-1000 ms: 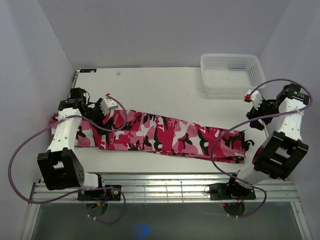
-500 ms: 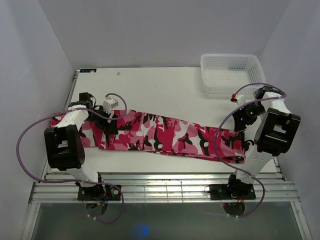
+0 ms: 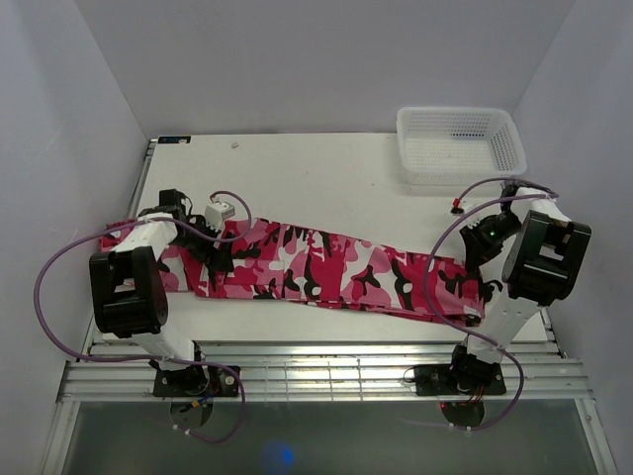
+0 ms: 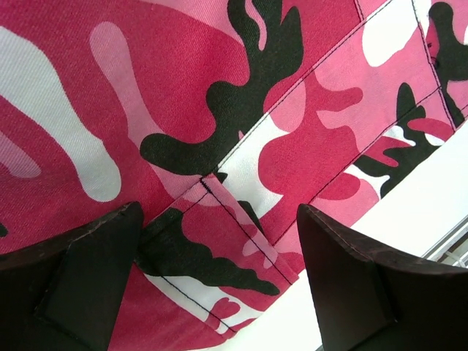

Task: Fold and stack the trousers
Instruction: Fold the trousers

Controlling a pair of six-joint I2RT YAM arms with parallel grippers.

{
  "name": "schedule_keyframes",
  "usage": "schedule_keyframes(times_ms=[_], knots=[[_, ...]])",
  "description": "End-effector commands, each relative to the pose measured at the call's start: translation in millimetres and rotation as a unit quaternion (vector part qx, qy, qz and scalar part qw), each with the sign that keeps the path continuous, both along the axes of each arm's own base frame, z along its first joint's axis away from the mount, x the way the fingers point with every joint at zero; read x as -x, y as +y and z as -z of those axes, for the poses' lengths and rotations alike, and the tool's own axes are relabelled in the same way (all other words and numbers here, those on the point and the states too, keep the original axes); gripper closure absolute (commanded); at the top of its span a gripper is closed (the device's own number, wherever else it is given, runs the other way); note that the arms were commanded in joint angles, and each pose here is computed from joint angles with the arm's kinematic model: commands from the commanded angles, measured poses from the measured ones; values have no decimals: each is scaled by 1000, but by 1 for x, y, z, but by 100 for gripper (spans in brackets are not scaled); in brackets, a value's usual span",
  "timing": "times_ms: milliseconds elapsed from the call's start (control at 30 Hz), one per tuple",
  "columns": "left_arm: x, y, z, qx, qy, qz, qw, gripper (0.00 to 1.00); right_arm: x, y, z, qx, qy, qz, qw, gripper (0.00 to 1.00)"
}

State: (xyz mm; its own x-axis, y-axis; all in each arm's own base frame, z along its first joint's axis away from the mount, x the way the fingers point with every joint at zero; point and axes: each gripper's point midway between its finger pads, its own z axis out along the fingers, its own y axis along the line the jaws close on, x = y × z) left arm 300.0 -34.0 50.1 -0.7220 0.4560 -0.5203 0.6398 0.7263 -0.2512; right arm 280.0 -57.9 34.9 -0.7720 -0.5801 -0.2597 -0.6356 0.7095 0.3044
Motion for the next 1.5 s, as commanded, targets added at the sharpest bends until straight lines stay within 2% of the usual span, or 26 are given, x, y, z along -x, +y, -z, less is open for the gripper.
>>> schedule_keyframes(times_ms=[0,267,467,500,533,567,600,667,700,733,767,1067,1233,1300,1333,1367,1467], knots=[[-5,3,-8,-7,-19,-5,1000,3,-15,6,-33,-15,-47,-14,999,92],[-7,7,-10,-19,-26,-8,999,3,-39,-13,-62,31,-160,-22,986,92],[-1,10,-3,-33,-22,-9,999,3,-30,-19,-33,54,-143,-14,988,92],[-1,12,-3,-36,-22,-11,999,3,-30,-19,-31,53,-141,-9,989,90],[0,11,-2,-36,-22,-10,999,3,-30,-19,-27,52,-139,-3,989,70],[1,11,-2,-35,-22,-11,999,3,-30,-18,-23,49,-130,9,990,63],[0,11,-2,-34,-22,-10,999,3,-31,-19,-22,49,-126,13,991,61],[-2,11,-4,-32,-24,-11,999,3,-36,-22,-21,52,-125,23,991,66],[-3,11,-3,-32,-23,-12,999,3,-37,-22,-22,51,-125,23,991,73],[-3,11,-4,-32,-24,-13,999,3,-38,-22,-22,52,-126,23,990,87],[-5,11,-5,-32,-25,-13,999,3,-40,-23,-24,53,-127,20,990,92],[-6,10,-3,-30,-25,-15,999,3,-56,-25,-54,51,-166,13,985,92],[-3,10,0,-29,-21,-21,999,3,-59,-31,-42,67,-167,32,983,92],[-5,10,1,-27,-20,-28,999,2,-53,-33,-29,77,-143,35,986,69],[-6,9,-1,-26,-21,-31,999,2,-51,-32,-27,77,-132,33,988,48],[-10,9,-6,-23,-25,-40,999,2,-51,-35,-26,80,-128,47,987,40],[-23,6,-39,4,-60,-55,997,2,-62,-39,-51,93,-164,69,980,37]])
